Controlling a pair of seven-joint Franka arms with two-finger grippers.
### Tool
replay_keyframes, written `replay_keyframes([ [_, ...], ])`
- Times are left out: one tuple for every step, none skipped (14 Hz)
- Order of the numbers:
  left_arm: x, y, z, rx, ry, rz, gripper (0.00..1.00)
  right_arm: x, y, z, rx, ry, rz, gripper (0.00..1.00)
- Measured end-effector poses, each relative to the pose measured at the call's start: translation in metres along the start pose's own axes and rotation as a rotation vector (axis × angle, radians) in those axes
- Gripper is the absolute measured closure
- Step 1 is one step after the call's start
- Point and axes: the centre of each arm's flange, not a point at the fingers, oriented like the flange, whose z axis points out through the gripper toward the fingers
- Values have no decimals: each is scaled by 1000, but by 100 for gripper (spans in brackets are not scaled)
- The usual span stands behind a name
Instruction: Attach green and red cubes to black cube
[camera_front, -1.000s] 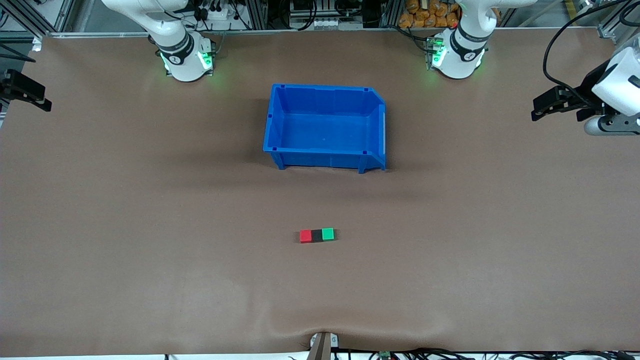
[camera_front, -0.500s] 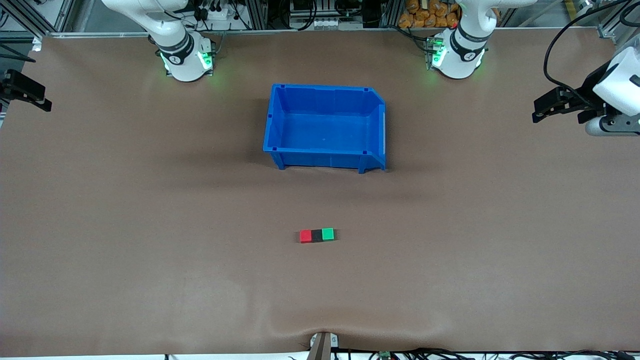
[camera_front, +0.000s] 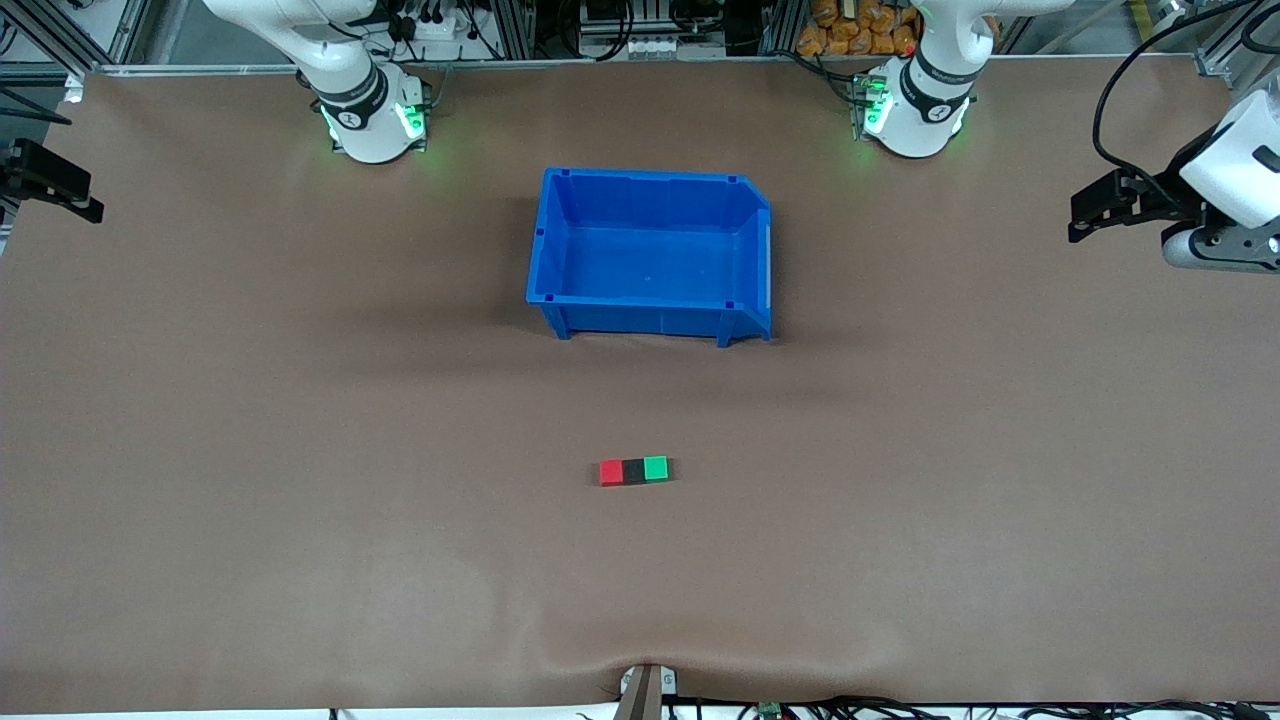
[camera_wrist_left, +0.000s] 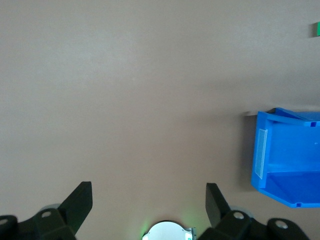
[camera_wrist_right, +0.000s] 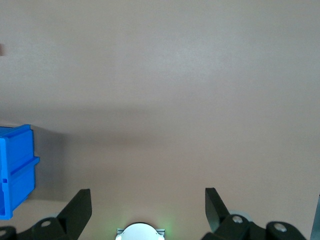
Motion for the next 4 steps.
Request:
replay_keyframes([
  [0, 0, 0, 1, 0, 0, 0, 0, 0, 0, 0, 0, 0, 0],
  [0, 0, 0, 2, 0, 1, 0, 0, 0, 0, 0, -1, -1, 0],
  [0, 0, 0, 2, 0, 1, 0, 0, 0, 0, 0, -2, -1, 0],
  [0, 0, 0, 2, 0, 1, 0, 0, 0, 0, 0, -3, -1, 0],
])
